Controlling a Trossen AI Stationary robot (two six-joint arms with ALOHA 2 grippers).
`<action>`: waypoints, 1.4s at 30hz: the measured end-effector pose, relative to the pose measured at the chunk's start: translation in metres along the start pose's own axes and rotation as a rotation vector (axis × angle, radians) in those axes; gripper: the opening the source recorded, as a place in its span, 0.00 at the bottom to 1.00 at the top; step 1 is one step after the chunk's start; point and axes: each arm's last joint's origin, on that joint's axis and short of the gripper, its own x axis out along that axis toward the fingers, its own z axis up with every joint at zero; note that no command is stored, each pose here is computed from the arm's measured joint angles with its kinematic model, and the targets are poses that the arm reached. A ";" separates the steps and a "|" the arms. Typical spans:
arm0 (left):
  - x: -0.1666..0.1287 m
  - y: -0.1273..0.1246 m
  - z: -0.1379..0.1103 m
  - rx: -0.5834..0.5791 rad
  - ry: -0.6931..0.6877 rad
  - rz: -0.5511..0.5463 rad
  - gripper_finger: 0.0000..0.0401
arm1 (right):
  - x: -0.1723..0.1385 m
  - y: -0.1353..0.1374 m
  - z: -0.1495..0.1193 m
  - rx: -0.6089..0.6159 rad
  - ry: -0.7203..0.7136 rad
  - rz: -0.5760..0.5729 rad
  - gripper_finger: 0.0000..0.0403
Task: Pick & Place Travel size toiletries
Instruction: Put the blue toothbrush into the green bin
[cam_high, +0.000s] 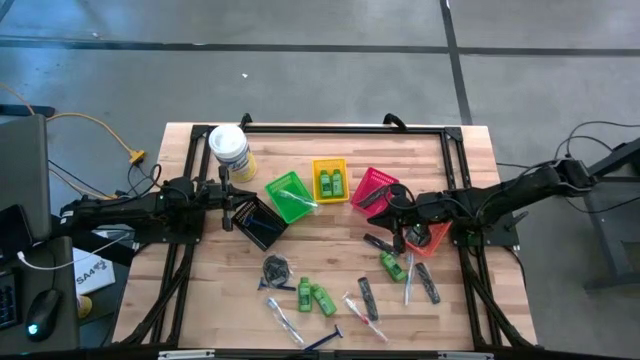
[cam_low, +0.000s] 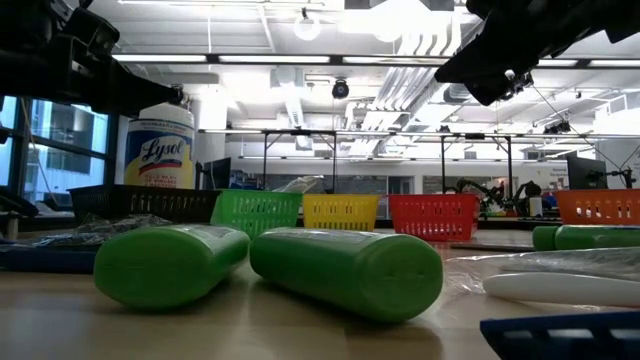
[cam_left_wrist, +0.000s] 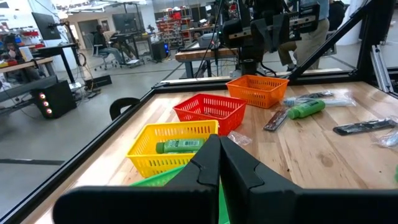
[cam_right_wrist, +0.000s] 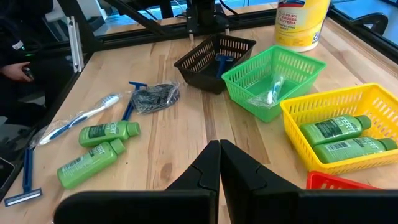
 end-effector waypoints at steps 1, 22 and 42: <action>0.000 0.000 0.000 0.000 0.000 0.000 0.00 | 0.000 0.000 0.000 0.000 0.002 0.009 0.01; 0.000 0.000 0.000 -0.026 0.001 -0.001 0.00 | -0.021 0.061 -0.030 0.449 0.339 0.351 0.01; 0.000 0.000 0.000 -0.047 0.004 -0.001 0.00 | -0.006 0.123 -0.087 0.580 0.970 0.006 0.03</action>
